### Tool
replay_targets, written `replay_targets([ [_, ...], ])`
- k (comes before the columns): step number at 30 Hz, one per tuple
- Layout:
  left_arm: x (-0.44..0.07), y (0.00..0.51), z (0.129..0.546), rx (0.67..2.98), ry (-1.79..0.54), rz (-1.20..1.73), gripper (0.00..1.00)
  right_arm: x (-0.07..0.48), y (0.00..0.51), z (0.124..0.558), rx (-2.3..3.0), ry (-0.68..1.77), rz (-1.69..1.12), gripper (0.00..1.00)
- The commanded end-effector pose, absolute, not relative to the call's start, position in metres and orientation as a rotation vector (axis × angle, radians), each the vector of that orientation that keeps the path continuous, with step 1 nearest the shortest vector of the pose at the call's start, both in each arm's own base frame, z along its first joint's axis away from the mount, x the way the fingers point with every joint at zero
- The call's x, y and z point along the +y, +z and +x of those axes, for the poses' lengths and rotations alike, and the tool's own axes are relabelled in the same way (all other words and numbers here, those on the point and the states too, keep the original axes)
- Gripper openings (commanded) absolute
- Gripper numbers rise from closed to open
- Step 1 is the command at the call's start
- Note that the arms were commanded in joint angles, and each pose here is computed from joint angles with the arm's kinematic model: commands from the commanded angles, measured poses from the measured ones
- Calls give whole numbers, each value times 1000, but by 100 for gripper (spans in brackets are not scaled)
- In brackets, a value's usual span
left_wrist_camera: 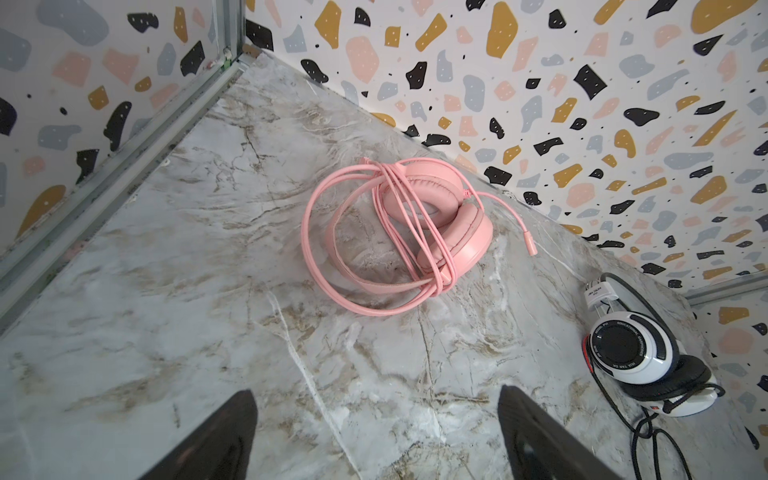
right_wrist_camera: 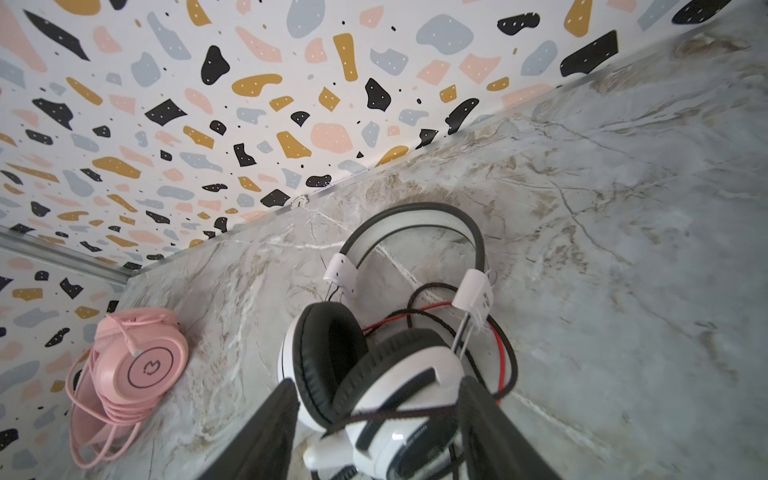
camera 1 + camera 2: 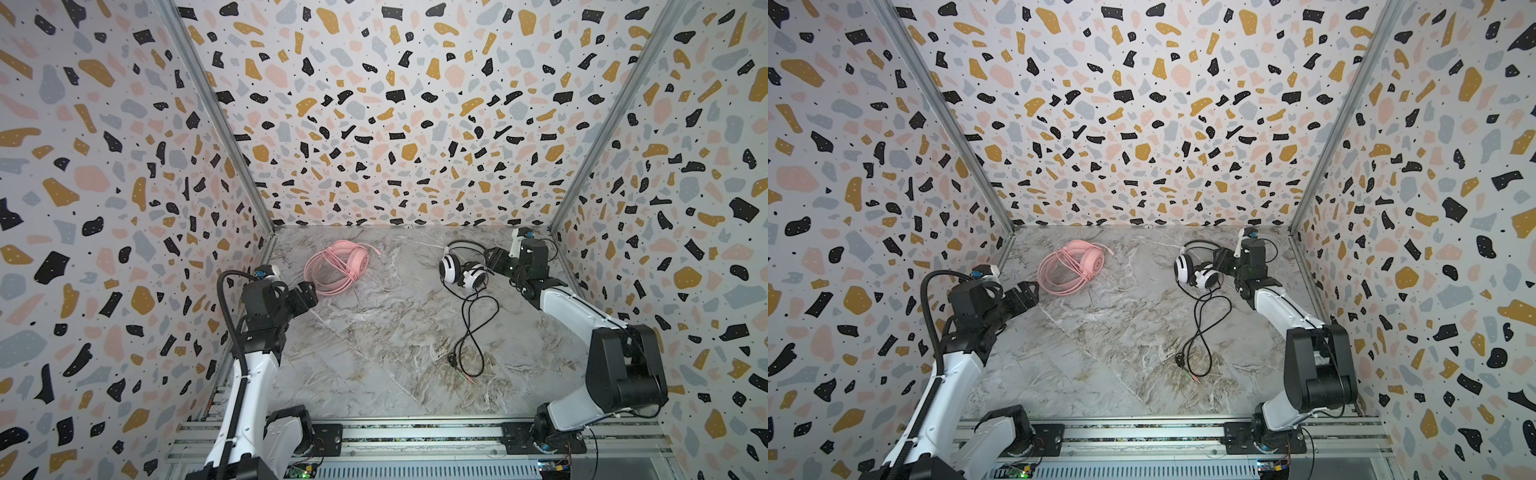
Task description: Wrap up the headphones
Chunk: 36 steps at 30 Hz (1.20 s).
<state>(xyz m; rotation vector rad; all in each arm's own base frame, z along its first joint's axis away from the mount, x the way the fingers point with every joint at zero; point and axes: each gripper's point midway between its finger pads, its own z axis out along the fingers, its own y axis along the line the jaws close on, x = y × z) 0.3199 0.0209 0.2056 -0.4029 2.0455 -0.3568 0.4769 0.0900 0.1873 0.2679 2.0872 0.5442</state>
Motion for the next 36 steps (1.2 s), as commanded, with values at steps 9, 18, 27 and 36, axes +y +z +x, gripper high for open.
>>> replay_targets([
  [9,-5,212,325,2023,-485,-250,87,67,120,536,2345,479,405,62],
  [18,-22,206,327,2031,-583,-212,84,72,70,558,2456,522,394,59],
  [27,-25,204,327,2035,-601,-210,83,78,62,563,2476,548,339,36],
  [36,-35,201,326,2049,-618,-184,79,79,117,543,2334,557,234,13],
])
